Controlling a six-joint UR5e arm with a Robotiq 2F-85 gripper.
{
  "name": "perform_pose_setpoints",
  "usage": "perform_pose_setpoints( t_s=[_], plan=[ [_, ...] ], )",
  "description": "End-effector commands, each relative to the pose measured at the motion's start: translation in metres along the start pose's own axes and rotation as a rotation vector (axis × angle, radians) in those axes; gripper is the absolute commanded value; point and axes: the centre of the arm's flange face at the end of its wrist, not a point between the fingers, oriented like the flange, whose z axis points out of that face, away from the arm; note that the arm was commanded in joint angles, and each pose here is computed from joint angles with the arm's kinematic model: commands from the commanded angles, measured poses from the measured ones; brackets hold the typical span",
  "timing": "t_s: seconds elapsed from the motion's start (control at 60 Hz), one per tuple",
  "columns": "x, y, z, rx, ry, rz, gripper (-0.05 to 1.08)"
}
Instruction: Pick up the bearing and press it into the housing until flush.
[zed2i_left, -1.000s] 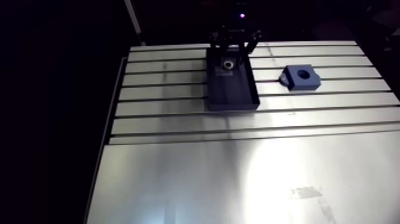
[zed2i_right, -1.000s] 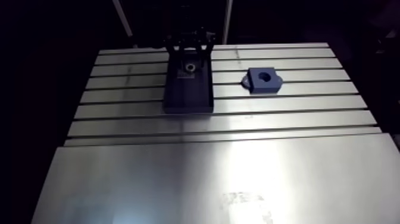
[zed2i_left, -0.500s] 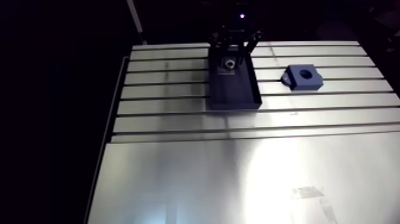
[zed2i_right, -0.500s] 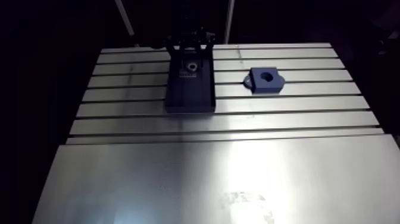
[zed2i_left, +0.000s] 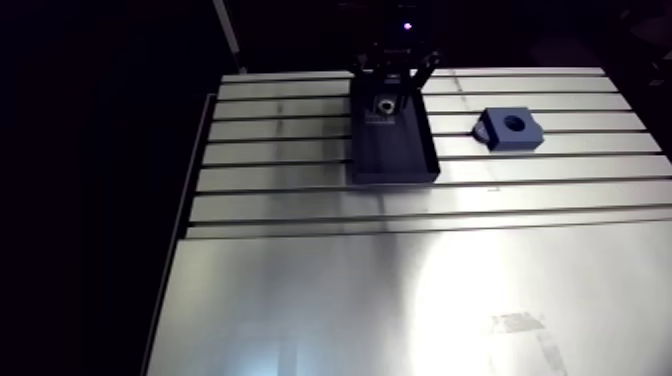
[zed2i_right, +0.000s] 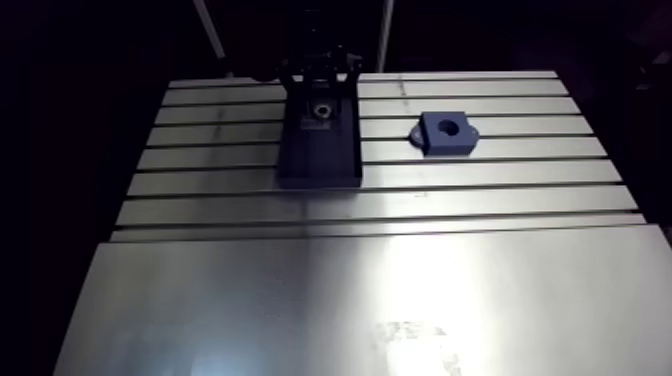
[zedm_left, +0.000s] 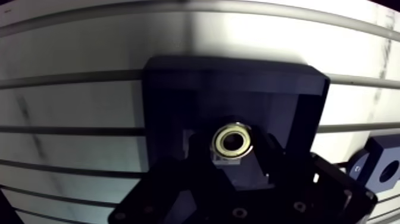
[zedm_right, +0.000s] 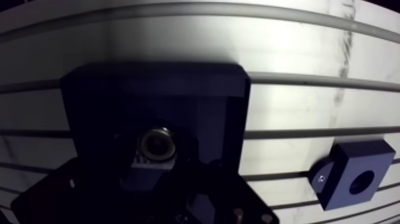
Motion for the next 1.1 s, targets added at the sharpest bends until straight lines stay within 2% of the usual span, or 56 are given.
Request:
perform_pose_setpoints(
  t_s=[0.017, 0.783, 0.983, 1.1],
  plan=[
    [0.0, 0.002, -0.001, 0.0, 0.001, 0.003, 0.49],
    [0.0, 0.001, 0.0, -0.001, 0.0, 0.001, 0.55],
    [0.0, 0.001, -0.008, 0.003, 0.013, 0.001, 0.57],
    [-0.001, 0.001, -0.014, -0.005, 0.02, -0.003, 0.58]
  ],
)
